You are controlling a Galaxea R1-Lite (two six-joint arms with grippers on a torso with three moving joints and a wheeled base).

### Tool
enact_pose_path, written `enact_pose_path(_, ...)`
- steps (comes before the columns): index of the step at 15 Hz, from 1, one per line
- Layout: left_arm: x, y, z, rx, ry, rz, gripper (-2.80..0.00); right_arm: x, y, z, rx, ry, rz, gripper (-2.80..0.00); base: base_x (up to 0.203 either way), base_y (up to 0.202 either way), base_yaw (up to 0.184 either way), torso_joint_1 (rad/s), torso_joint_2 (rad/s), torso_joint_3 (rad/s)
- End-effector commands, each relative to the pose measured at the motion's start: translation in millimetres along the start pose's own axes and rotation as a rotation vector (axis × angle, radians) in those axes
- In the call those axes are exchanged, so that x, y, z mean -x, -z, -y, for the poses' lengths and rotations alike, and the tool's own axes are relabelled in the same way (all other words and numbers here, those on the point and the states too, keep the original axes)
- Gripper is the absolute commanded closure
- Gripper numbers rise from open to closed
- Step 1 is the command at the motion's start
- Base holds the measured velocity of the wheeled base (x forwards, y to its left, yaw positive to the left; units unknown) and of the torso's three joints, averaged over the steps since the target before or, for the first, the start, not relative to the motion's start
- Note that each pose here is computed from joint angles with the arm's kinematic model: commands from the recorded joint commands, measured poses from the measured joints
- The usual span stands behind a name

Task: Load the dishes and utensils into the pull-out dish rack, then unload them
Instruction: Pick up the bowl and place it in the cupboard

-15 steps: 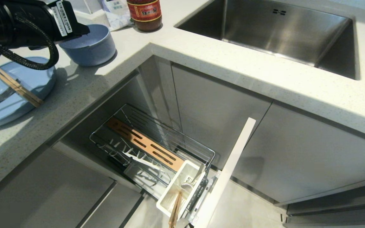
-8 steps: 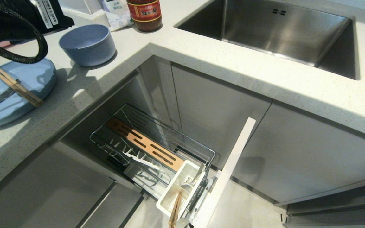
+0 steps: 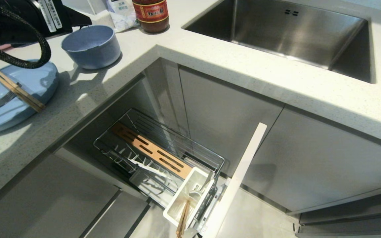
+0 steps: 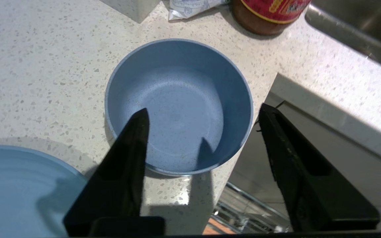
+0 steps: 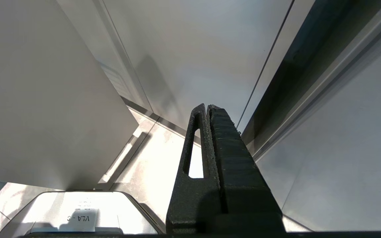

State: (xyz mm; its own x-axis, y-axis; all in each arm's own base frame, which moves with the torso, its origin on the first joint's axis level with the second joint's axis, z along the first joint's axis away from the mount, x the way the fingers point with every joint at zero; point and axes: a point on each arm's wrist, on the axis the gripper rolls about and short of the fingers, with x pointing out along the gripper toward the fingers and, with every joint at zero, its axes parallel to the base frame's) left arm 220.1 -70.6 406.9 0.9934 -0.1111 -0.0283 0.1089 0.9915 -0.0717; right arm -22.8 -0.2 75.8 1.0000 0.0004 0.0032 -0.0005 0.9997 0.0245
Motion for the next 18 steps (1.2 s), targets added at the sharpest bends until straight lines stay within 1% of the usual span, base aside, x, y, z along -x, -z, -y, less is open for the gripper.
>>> enact_pose_path(1,-4,6,0.6,-0.049,0.004,-0.025,-2.80,0,0,0,0.000,0.000,0.002,0.00,0.000,0.000,0.000,0.000,0.00,0.000)
enact_pose_path(4,-13,11,2.8,-0.056,0.043,-0.051,-2.80,0,0,0,0.000,0.000,0.002,0.00,0.000,0.000,0.000,0.000,0.00,0.000)
enact_pose_path(7,-25,18,5.4,-0.064,0.051,-0.075,-2.80,0,0,0,0.000,-0.001,0.002,0.00,0.000,0.000,0.000,0.000,0.00,0.000)
enact_pose_path(9,-40,25,8.4,-0.072,0.059,-0.099,-2.80,0,0,0,0.000,-0.001,0.003,0.00,0.000,0.000,0.000,0.000,0.00,0.000)
enact_pose_path(13,-50,28,10.7,-0.075,0.071,-0.113,-2.80,0,0,0,0.000,-0.001,0.003,0.00,0.000,0.000,0.000,0.000,0.00,0.000)
enact_pose_path(18,-53,30,11.2,-0.075,0.071,-0.118,-2.80,0,0,0,0.000,-0.001,0.003,0.00,0.000,0.000,0.000,0.000,0.00,0.000)
